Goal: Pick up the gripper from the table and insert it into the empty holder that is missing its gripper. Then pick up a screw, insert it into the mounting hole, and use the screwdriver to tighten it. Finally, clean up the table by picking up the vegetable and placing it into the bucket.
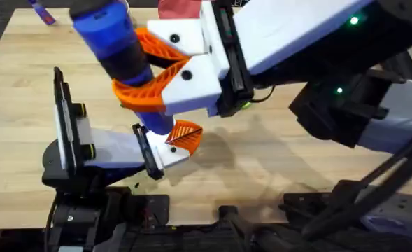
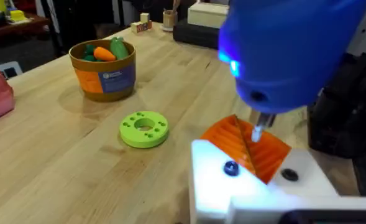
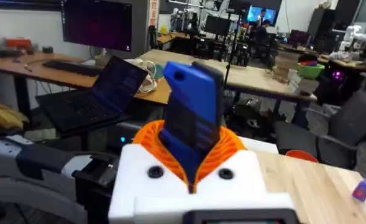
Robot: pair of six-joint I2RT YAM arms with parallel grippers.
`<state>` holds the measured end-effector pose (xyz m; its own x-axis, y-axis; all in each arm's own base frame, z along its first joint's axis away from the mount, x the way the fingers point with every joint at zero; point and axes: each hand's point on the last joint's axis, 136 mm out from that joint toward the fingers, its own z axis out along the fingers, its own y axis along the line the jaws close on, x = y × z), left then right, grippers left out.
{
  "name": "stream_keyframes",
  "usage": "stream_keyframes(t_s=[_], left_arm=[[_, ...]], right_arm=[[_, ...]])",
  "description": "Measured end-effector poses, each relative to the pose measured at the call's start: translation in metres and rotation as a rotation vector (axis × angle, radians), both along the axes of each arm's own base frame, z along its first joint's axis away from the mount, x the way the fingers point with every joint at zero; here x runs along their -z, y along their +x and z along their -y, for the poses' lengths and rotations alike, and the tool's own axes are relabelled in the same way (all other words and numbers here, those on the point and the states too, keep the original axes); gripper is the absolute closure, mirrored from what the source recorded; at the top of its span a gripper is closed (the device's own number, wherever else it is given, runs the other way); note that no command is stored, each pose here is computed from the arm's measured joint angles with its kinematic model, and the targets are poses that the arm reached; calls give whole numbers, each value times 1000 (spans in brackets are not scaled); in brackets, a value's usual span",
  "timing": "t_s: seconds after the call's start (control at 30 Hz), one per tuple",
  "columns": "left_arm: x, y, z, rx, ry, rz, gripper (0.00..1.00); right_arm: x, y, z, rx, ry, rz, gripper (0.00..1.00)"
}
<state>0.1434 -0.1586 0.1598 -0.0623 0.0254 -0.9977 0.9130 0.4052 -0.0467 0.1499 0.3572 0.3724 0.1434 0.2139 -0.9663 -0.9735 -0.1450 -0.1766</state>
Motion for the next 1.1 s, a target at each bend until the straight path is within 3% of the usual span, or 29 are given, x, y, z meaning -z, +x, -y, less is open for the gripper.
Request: stream_keyframes(t_s=[1.1], left_arm=[[0, 0, 0, 0, 0, 0, 993]], right_arm=[[16, 5, -9, 2, -21, 38, 977]])
